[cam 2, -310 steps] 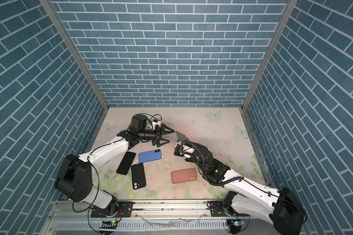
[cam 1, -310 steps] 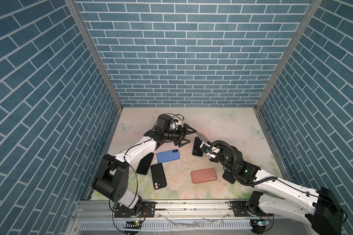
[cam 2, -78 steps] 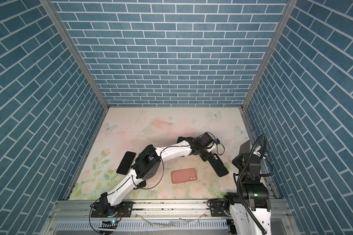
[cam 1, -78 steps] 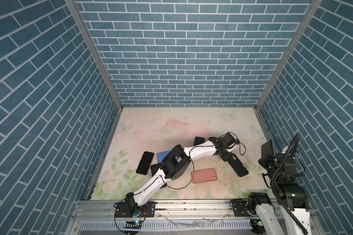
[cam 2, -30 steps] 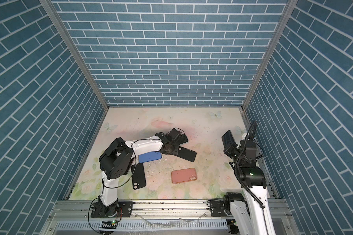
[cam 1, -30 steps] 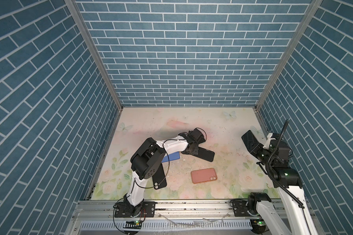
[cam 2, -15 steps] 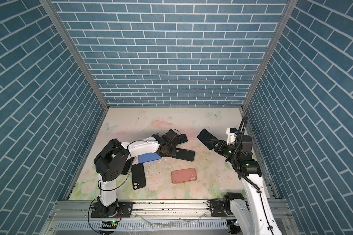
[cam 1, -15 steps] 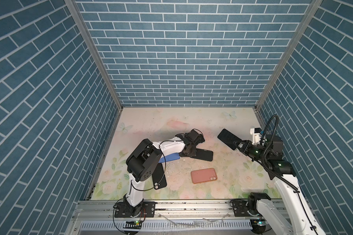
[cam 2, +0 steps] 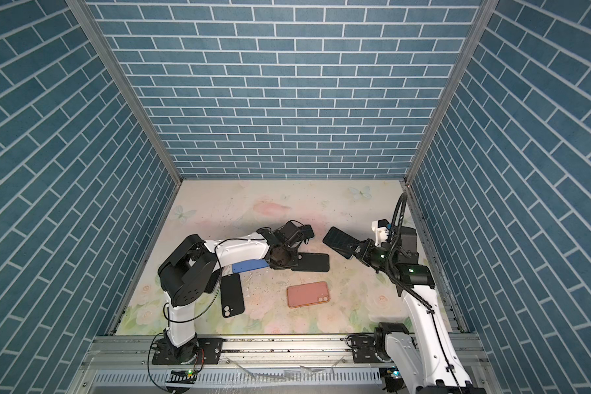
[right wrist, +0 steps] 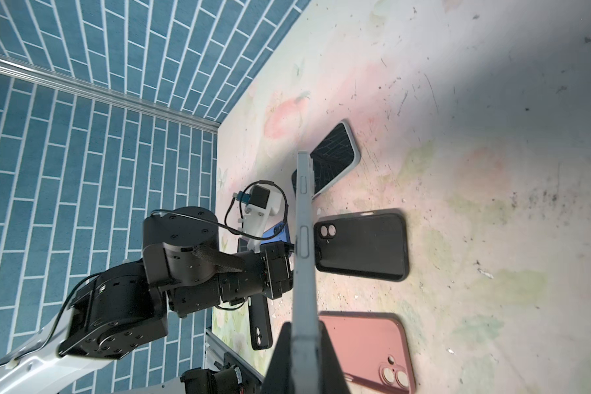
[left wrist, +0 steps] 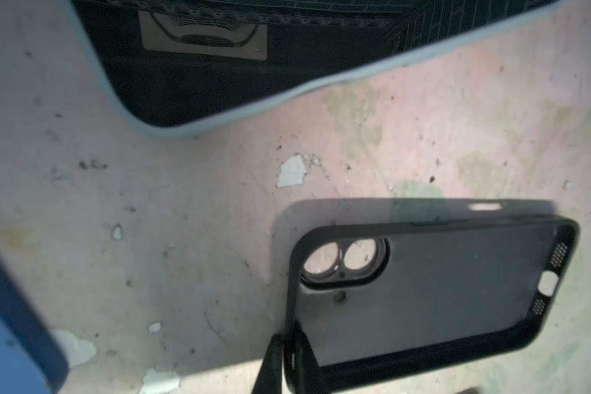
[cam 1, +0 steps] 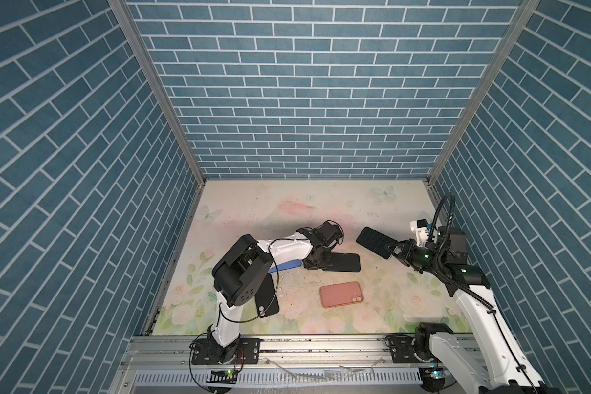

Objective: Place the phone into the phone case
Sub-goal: 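Carry the black case to center with left gripper while right brings phone, then set the case down with left gripper while right lowers the phone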

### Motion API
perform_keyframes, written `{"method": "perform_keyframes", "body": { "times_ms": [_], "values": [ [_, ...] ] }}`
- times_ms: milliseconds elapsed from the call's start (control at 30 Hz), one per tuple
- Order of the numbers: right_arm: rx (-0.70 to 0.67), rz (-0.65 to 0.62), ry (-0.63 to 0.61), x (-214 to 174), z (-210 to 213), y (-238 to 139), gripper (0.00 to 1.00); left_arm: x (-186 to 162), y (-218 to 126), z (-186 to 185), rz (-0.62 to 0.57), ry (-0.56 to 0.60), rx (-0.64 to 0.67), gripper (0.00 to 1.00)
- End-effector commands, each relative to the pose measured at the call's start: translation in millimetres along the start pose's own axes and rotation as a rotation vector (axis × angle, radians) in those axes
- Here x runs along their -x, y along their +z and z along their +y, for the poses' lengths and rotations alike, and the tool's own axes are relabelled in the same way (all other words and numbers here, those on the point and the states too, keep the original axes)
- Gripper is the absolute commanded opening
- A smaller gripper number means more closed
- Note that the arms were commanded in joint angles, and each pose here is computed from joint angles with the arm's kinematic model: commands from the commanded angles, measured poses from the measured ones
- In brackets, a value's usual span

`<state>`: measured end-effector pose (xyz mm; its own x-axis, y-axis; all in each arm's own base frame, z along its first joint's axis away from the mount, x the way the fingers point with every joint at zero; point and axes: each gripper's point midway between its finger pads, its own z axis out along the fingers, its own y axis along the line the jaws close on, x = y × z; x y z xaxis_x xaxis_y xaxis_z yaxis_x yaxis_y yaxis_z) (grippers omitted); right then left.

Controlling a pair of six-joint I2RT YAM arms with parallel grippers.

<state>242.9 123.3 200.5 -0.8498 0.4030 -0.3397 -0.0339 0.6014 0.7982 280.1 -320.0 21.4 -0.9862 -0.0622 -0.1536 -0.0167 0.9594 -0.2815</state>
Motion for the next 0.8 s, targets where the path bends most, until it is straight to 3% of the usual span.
{"method": "perform_keyframes", "body": {
  "times_ms": [0,167,333,433,633,767],
  "values": [
    [0.033,0.030,-0.046,-1.4,9.7,-1.5,0.00,-10.1,-7.1,5.2,0.021,-0.037,0.005,0.26],
    [0.040,0.069,-0.034,-0.1,11.9,2.2,0.00,14.0,-42.4,-5.2,-0.096,-0.025,-0.082,0.48],
    [0.055,0.136,-0.036,0.1,15.5,7.6,0.00,53.8,-109.9,-3.2,-0.313,0.072,-0.170,0.83],
    [0.060,0.198,-0.017,-2.4,15.5,16.9,0.00,67.2,-131.1,-6.3,-0.341,0.122,-0.290,0.98],
    [0.008,0.372,-0.027,-25.1,8.5,54.1,0.00,68.6,-125.1,-16.6,-0.273,0.114,-0.579,1.00],
    [0.007,0.430,-0.034,-30.7,4.7,71.3,0.00,58.5,-109.1,-7.2,-0.249,0.102,-0.586,1.00]
  ]
}}
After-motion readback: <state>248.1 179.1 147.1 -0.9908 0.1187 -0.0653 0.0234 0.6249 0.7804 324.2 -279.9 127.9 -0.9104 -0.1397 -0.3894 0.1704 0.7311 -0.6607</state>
